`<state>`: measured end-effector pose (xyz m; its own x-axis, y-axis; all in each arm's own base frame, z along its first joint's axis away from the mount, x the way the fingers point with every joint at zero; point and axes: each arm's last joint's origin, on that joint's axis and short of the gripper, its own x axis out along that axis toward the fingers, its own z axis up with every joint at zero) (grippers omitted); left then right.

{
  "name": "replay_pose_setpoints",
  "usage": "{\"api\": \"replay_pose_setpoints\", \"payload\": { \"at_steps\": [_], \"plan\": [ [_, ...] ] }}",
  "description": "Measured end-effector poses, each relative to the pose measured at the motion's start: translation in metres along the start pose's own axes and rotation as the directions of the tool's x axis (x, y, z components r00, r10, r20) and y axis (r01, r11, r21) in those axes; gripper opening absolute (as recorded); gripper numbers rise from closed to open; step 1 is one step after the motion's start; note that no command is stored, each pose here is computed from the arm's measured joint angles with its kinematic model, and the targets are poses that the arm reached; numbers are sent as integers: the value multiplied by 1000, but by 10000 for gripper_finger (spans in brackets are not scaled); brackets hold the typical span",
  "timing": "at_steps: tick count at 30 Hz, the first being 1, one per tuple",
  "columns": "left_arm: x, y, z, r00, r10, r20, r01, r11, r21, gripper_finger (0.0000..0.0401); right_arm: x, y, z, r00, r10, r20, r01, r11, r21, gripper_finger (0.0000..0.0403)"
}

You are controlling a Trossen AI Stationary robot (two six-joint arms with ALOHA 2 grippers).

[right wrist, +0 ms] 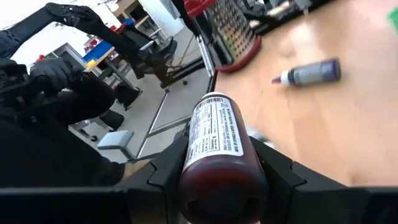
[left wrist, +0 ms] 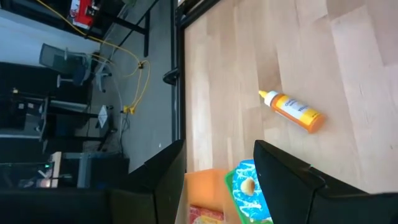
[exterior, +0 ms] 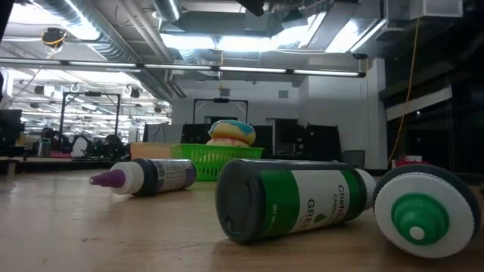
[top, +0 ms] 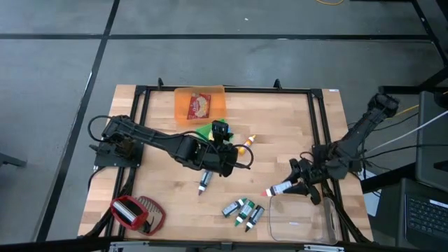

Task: Pick & Place Food Item
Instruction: Put the pink food coloring into the transparent bin

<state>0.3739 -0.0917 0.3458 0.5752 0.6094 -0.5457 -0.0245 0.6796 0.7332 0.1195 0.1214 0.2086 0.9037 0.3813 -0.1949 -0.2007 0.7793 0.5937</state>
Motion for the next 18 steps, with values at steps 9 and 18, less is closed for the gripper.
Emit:
{"api": "replay_pose_setpoints", "payload": {
  "at_steps": [9, 18],
  "plan": [
    [1, 2, 8, 997, -24, 69, 24, 1000, -3, 184, -1, 16, -44, 988, 5, -157, 29, 976, 215, 145],
    [4, 5, 14, 985, -95, 141, 97, 995, -6, 184, -7, 27, -69, 966, 55, -254, 59, 906, 419, 145]
  ]
}}
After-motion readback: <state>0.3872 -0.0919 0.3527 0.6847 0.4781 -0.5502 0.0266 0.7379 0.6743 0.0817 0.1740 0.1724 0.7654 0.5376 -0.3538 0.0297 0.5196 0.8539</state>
